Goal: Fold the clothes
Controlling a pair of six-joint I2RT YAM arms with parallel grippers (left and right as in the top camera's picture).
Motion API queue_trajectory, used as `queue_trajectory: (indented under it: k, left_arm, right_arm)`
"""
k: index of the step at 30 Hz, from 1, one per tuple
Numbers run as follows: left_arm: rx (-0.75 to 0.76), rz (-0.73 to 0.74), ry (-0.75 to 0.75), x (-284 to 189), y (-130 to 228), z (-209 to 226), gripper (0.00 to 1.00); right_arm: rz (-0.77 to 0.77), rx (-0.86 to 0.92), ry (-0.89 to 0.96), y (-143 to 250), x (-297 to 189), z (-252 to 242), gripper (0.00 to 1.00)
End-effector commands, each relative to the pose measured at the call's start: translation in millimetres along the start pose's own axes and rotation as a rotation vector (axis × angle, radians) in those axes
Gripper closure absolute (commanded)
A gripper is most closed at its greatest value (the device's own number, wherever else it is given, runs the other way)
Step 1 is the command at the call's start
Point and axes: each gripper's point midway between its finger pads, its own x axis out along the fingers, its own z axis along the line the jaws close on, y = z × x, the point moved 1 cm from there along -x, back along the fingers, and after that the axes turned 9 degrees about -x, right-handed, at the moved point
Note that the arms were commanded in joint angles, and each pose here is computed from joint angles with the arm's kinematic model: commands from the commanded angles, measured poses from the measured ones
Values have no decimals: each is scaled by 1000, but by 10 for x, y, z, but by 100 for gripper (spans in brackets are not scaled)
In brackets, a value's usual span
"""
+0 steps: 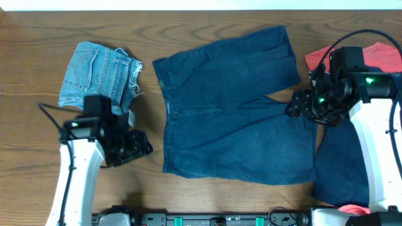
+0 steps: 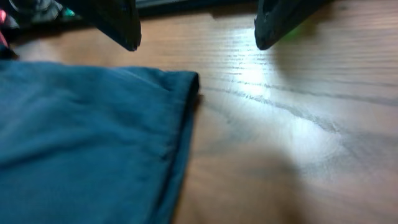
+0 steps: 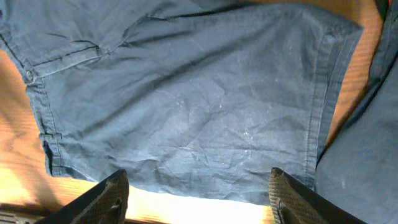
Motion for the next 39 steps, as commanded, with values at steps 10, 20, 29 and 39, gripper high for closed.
queue_trajectory:
  k: [10,20,29,39]
  left_arm:
    - [-153,119,145,713,286,57,40]
    - [-92,159,105,928,357,-49,43]
    - [-117,163,-38,1096,324,171,81]
    - [-162,76,-50,876,-23,150,94]
  right_arm:
    - [124,115,10,341,473,-137,32]
    - [145,147,14,468,728,-213,32]
    - [139,143,53,461,730,-277,32]
    - [190,176,75,640,841,-342,33]
